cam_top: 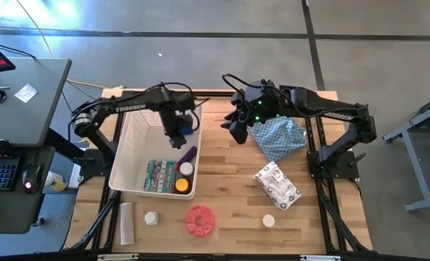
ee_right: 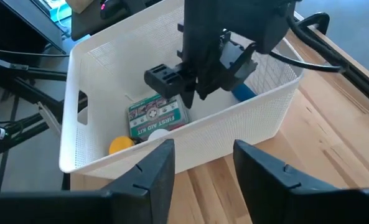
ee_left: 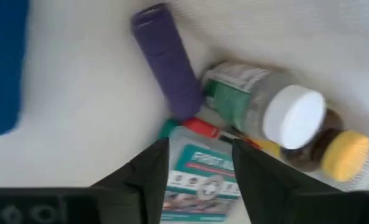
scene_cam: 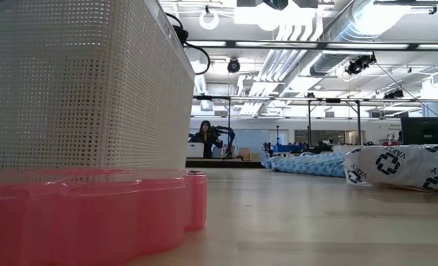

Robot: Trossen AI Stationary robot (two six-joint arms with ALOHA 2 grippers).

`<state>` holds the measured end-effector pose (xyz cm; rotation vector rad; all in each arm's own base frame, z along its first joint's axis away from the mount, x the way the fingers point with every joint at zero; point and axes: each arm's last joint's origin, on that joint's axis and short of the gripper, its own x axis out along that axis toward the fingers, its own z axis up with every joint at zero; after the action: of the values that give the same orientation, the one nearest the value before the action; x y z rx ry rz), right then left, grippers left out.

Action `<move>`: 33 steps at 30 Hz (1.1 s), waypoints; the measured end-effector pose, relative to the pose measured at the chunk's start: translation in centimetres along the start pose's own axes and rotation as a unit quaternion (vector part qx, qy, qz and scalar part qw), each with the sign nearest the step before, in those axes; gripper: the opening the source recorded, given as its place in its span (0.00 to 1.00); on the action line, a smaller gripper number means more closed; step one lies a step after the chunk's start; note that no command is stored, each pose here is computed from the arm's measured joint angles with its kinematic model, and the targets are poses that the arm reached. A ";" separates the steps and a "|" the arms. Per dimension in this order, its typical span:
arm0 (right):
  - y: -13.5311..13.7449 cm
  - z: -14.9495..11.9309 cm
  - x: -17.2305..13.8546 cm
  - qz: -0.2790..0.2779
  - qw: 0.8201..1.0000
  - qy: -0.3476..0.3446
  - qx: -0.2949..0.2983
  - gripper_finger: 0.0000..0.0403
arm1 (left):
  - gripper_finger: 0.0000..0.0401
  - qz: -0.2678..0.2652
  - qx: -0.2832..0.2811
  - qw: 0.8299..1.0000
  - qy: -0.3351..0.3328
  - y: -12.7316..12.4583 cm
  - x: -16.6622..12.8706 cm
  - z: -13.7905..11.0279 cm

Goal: Pick & place medical supplies in basket/bin
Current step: Adjust the violet rolled gauze in the white bin

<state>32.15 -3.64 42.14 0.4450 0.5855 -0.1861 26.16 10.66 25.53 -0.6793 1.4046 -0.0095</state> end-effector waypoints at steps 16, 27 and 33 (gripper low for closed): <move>-0.3 -0.3 0.0 -0.030 0.999 0.010 0.003 0.35 | 0.40 0.157 -0.032 0.978 -0.131 -2.0 -4.7 -3.5; -0.5 -0.2 0.0 -0.061 0.998 -0.004 0.001 0.35 | 0.38 0.062 -0.160 0.973 -0.155 0.0 2.0 -5.4; -0.4 -0.2 0.0 -0.060 0.998 -0.004 -0.003 0.35 | 0.38 0.032 -0.160 0.971 -0.172 0.1 4.1 -5.3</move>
<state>31.90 -3.93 41.81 0.4042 0.6058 -0.3003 22.12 6.85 21.74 -0.8562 1.0993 0.3779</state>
